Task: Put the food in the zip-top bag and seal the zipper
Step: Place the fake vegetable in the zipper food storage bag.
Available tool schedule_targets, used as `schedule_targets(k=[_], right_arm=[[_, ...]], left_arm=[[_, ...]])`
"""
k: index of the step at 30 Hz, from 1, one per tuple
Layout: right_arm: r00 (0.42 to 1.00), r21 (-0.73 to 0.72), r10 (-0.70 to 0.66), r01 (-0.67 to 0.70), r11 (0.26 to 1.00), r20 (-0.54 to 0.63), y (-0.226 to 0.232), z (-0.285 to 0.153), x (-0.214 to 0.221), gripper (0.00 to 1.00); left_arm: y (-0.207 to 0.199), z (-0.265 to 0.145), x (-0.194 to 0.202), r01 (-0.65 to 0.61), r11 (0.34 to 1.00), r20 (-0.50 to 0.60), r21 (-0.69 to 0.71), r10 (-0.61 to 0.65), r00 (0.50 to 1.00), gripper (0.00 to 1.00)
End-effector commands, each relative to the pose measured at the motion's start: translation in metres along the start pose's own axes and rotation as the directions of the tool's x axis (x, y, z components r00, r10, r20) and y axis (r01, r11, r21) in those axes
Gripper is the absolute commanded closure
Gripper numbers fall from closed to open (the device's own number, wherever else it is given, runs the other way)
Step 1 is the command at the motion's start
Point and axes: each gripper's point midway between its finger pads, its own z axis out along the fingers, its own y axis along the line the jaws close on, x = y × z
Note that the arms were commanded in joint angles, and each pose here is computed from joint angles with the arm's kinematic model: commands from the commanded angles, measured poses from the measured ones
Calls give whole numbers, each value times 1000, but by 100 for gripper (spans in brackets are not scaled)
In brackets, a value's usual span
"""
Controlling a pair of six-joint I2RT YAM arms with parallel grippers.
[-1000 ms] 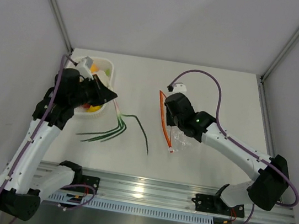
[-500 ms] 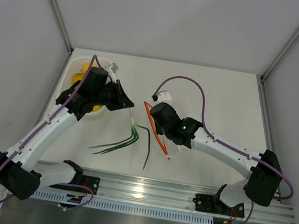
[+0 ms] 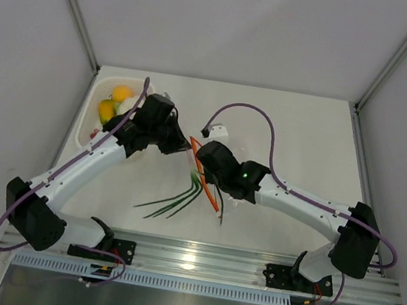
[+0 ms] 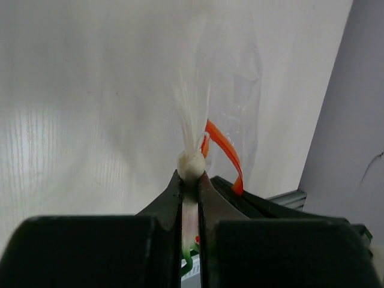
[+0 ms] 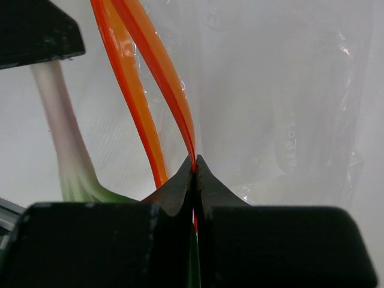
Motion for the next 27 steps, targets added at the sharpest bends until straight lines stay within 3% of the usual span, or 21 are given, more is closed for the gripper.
schedule_targets(k=[1, 7, 15, 27], right_arm=[[996, -14, 55, -54, 998, 63, 15, -5, -22, 100], [997, -54, 67, -65, 996, 42, 29, -5, -15, 100], [983, -136, 186, -182, 974, 15, 51, -16, -22, 100], [954, -232, 294, -300, 925, -61, 82, -26, -22, 100]], left_arm=[[-5, 2, -14, 83, 995, 76, -62, -78, 994, 99], [0, 3, -20, 122, 983, 155, -140, -100, 983, 100], [21, -11, -40, 192, 963, 414, -191, -99, 905, 99], [35, -21, -51, 295, 927, 547, -232, -127, 828, 99]])
